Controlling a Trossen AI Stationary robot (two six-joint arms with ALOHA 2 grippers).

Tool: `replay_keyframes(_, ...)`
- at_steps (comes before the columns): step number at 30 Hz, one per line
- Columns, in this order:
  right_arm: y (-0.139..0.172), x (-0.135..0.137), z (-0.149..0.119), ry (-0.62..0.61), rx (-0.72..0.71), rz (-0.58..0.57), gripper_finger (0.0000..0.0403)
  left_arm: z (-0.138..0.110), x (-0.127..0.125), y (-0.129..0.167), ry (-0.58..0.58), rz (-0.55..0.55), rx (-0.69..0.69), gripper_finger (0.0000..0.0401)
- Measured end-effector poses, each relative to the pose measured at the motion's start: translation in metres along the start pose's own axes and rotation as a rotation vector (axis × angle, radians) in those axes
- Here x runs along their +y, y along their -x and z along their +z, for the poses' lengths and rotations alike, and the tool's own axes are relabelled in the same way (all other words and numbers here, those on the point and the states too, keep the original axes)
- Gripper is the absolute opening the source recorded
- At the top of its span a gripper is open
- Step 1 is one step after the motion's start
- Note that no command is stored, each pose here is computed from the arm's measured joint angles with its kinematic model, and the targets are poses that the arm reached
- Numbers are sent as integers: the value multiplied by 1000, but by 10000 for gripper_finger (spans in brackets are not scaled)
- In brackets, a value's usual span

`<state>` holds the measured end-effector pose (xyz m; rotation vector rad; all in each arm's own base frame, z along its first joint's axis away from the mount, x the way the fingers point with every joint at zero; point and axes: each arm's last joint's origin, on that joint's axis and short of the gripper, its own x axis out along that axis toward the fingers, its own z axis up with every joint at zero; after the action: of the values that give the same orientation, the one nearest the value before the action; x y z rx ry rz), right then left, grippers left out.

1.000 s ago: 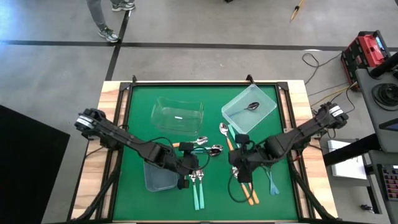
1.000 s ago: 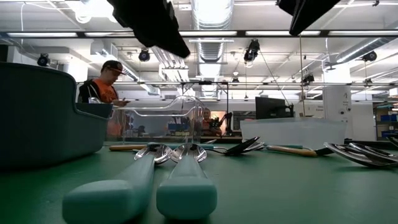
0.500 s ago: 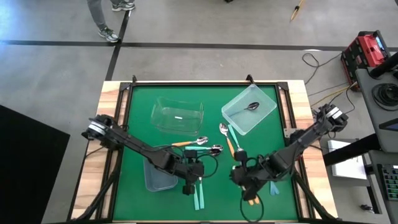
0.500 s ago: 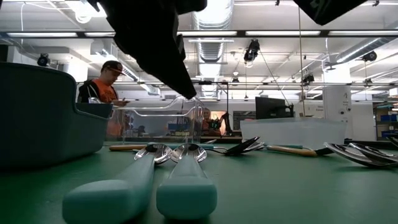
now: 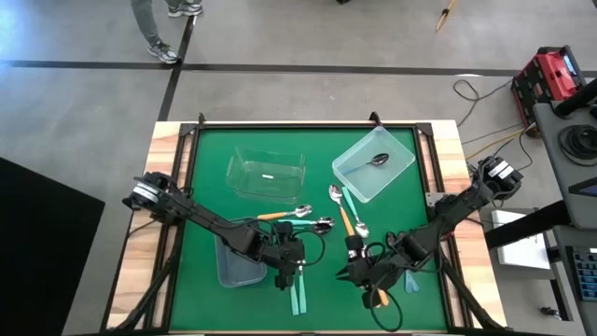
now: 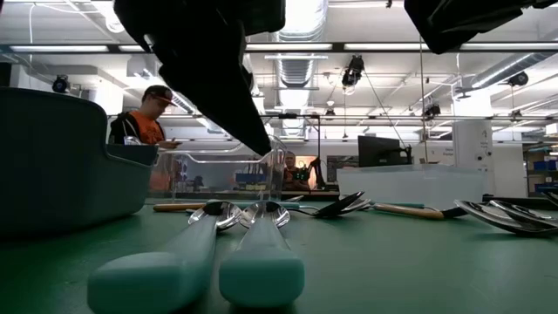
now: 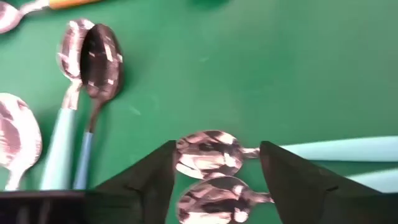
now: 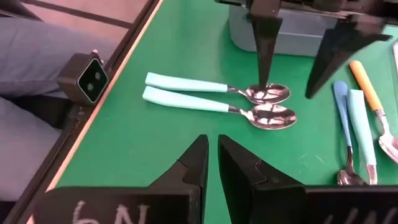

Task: Sort silverware by color (type)
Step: Put the light blue spoon into the gray bin

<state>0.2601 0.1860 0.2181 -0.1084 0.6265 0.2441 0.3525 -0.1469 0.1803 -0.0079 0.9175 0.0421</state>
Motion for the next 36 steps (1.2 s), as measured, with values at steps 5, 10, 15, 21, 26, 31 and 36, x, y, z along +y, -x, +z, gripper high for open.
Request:
replay_keyframes(5,0,-1,0,32,-10,-41,28,3,5,-2,3,4,-17,241)
replay_keyframes(10,0,-1,0,54,-9,-42,28,5,9,-3,-11,11,-18,234)
replay_keyframes(15,0,-1,0,60,-9,-42,28,8,9,-4,5,-4,-65,229)
replay_keyframes(21,-1,-2,0,79,-10,-60,28,2,7,-23,4,1,-59,228)
replay_keyframes(26,-1,-3,0,86,-11,-72,28,-7,7,-37,-9,16,-14,228)
replay_keyframes(31,-1,-2,0,80,-11,-72,28,-13,9,-41,-23,37,40,228)
replay_keyframes(36,-1,-3,0,80,-11,-73,28,-16,10,-41,-28,48,69,228)
